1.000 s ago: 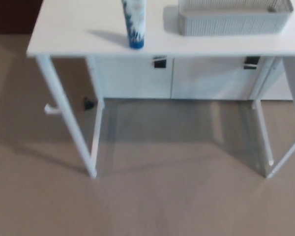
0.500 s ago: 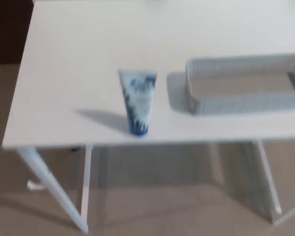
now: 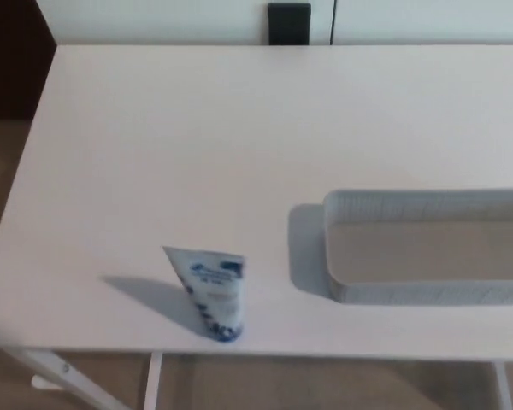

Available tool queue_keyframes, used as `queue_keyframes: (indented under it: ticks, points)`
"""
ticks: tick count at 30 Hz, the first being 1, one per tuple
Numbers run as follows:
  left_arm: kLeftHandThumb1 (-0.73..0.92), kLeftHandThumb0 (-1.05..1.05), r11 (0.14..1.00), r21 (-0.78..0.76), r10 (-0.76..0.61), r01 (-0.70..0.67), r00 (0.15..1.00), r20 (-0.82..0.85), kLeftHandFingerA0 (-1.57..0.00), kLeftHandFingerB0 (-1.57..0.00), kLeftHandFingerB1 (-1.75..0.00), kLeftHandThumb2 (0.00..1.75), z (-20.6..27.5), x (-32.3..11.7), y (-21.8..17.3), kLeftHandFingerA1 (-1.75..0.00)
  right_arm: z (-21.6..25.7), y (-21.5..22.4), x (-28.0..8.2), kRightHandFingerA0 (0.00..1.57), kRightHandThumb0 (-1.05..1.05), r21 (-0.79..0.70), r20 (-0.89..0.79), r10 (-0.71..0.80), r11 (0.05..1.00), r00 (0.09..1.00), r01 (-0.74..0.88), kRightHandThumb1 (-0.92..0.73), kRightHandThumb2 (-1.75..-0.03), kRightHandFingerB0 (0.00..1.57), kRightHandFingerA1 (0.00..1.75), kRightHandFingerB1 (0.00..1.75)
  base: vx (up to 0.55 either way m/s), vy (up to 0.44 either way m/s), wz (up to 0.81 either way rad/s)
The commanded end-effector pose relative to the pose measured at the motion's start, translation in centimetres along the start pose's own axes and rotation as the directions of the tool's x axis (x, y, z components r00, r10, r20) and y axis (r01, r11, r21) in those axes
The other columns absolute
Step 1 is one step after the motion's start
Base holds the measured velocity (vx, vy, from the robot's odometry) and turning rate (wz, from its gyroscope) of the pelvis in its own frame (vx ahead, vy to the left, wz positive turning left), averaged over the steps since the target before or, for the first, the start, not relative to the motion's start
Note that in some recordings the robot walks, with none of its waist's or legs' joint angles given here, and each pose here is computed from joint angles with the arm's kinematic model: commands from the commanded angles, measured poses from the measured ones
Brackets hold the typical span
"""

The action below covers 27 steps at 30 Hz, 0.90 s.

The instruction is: The robot walks towards a table in front, picks a shampoo with left hand and puts it in a small grey container

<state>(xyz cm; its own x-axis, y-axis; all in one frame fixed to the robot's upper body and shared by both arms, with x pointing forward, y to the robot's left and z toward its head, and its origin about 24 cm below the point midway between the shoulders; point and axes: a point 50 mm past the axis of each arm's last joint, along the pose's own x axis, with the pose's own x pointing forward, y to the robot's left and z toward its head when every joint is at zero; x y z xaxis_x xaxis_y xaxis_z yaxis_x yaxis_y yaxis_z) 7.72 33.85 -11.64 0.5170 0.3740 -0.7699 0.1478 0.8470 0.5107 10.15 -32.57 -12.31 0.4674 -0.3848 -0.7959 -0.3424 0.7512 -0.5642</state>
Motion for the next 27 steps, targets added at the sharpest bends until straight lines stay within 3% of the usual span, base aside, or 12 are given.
queue_keyframes:
  ticks: [1, 4, 5, 6, 7, 9, 11, 13, 14, 25, 26, 27]
  points:
    - [0.53, -0.45, 0.998, 0.051, 0.022, -0.020, 0.999, -0.029, -0.59, -0.36, -0.48, 0.84, -0.79, -0.27, 0.87, -0.63, -1.24, 0.66, -0.43, 0.71, -0.29, 0.002, -0.017, 0.016, 1.000, 1.000, -0.016, -0.73, -0.61, 0.58, 0.51, 0.44, 0.02, 0.238, 0.19]
    - [0.52, -0.43, 0.998, 0.061, 0.020, -0.016, 0.999, -0.050, -0.60, -0.34, -0.48, 0.83, -1.54, -0.57, 0.83, -0.64, -1.98, 1.24, -0.74, 0.69, -0.30, 0.010, -0.027, 0.031, 0.999, 0.999, -0.031, -0.73, -0.60, 0.57, 0.52, 0.44, 0.01, 0.185, -0.20]
    - [0.65, -0.35, 0.999, 0.053, 0.014, -0.011, 0.999, -0.047, -0.67, -0.43, -0.35, 0.59, -1.64, -0.64, 0.79, -0.58, -2.06, 1.28, -0.77, 0.70, -0.30, 0.014, -0.029, 0.032, 0.999, 0.999, -0.032, -0.72, -0.61, 0.58, 0.52, 0.44, -0.07, 0.124, -0.01]
    - [0.65, -0.35, 0.999, 0.042, 0.006, -0.004, 0.999, -0.040, -0.67, -0.43, -0.35, 0.59, -1.67, -0.70, 0.75, -0.58, -2.10, 1.25, -0.77, 0.70, -0.30, 0.014, -0.033, 0.031, 0.999, 0.999, -0.030, -0.72, -0.61, 0.58, 0.52, 0.44, -0.06, 0.110, 0.01]
    - [0.52, -0.42, 0.999, 0.041, 0.005, -0.003, 0.999, -0.045, -0.59, -0.34, -0.48, 0.83, -1.67, -0.68, 0.71, -0.64, -2.18, 1.28, -0.79, 0.70, -0.29, 0.013, -0.036, 0.029, 1.000, 0.999, -0.029, -0.71, -0.61, 0.57, 0.52, 0.44, -0.09, 0.047, -0.03]
    - [0.67, -0.34, 0.999, 0.035, 0.005, -0.003, 0.998, -0.063, -0.61, -0.40, -0.34, 0.60, -1.66, -0.58, 0.71, -0.48, -2.13, 1.23, -0.73, 0.71, -0.30, -0.004, -0.043, 0.033, 0.999, 0.999, -0.033, -0.73, -0.61, 0.57, 0.50, 0.43, -0.10, -0.056, 0.00]
    - [0.67, -0.35, 1.000, 0.025, 0.008, -0.007, 0.998, -0.062, -0.61, -0.40, -0.34, 0.60, -1.66, -0.58, 0.68, -0.49, -2.15, 1.22, -0.72, 0.70, -0.30, -0.004, -0.048, 0.034, 0.999, 0.998, -0.034, -0.72, -0.61, 0.56, 0.50, 0.42, -0.12, -0.075, 0.01]
    - [0.68, -0.37, 1.000, 0.014, 0.007, -0.007, 0.999, -0.045, -0.58, -0.39, -0.34, 0.61, -1.35, -0.50, 0.83, -0.49, -1.92, 1.18, -0.64, 0.71, -0.28, 0.001, -0.041, 0.028, 1.000, 0.999, -0.028, -0.71, -0.61, 0.56, 0.51, 0.43, -0.14, -0.093, 0.03]
    - [0.54, -0.44, 1.000, 0.024, 0.010, -0.009, 0.999, -0.045, -0.55, -0.32, -0.47, 0.83, -1.31, -0.48, 0.84, -0.60, -1.91, 1.20, -0.64, 0.71, -0.28, 0.003, -0.042, 0.029, 1.000, 0.999, -0.028, -0.71, -0.61, 0.56, 0.51, 0.43, -0.15, -0.144, 0.06]
    - [0.52, -0.43, 0.999, 0.035, 0.021, -0.020, 1.000, -0.019, -0.59, -0.35, -0.48, 0.84, -0.78, -0.30, 0.57, -0.65, -1.85, 1.07, -0.60, 0.71, -0.29, -0.018, -0.041, 0.035, 0.999, 0.999, -0.036, -0.71, -0.61, 0.58, 0.51, 0.43, -0.08, -0.053, -0.07]
    - [0.65, -0.37, 0.999, 0.035, 0.020, -0.020, 1.000, -0.021, -0.66, -0.41, -0.34, 0.59, -0.79, -0.30, 0.56, -0.56, -1.83, 1.05, -0.59, 0.71, -0.29, -0.017, -0.040, 0.037, 0.999, 0.999, -0.037, -0.72, -0.61, 0.58, 0.50, 0.43, -0.04, 0.139, -0.11]
    - [0.52, -0.43, 0.999, 0.035, 0.020, -0.019, 1.000, -0.025, -0.61, -0.34, -0.48, 0.83, -0.81, -0.29, 0.56, -0.66, -1.73, 1.00, -0.58, 0.70, -0.29, -0.013, -0.033, 0.038, 0.999, 0.999, -0.039, -0.72, -0.61, 0.57, 0.50, 0.43, -0.01, 0.174, -0.16]
